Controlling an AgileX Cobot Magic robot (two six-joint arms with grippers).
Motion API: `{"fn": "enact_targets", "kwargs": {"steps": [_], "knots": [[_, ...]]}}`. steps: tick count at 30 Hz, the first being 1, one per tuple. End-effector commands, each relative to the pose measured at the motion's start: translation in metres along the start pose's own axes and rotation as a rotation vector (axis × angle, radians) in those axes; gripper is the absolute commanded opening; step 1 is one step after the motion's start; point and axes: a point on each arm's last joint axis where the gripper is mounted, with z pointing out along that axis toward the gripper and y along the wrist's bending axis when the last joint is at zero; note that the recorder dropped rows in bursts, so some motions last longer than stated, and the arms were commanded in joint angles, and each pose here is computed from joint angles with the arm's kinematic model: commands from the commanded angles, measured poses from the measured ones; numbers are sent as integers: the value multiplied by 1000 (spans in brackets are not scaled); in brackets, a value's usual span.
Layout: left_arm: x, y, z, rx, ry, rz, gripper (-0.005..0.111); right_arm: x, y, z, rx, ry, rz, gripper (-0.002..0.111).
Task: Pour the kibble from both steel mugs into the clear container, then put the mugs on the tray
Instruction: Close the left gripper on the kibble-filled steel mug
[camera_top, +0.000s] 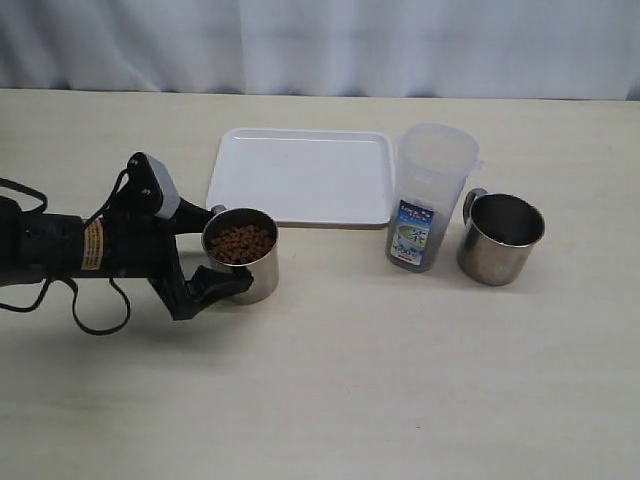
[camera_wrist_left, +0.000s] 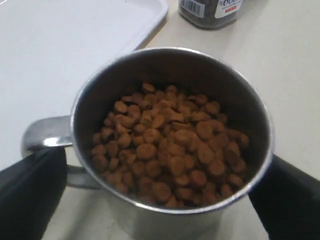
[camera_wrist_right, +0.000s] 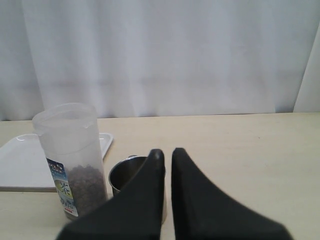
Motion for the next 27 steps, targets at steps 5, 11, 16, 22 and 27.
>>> {"fn": "enact_targets", "kwargs": {"steps": [5,11,16,22,27], "knots": [[1,15,18,-7,-12,-7,87,1,0,0,-4,3,-1,4],[5,21,29,3,-19,-9,87,1,0,0,-4,3,-1,4],[3,24,33,10,-52,-14,87,1,0,0,-4,3,-1,4],[4,24,34,5,-56,-18,79,1,0,0,-4,3,-1,4],[2,28,33,-36,-74,-54,34,1,0,0,-4,3,-1,4]]}}
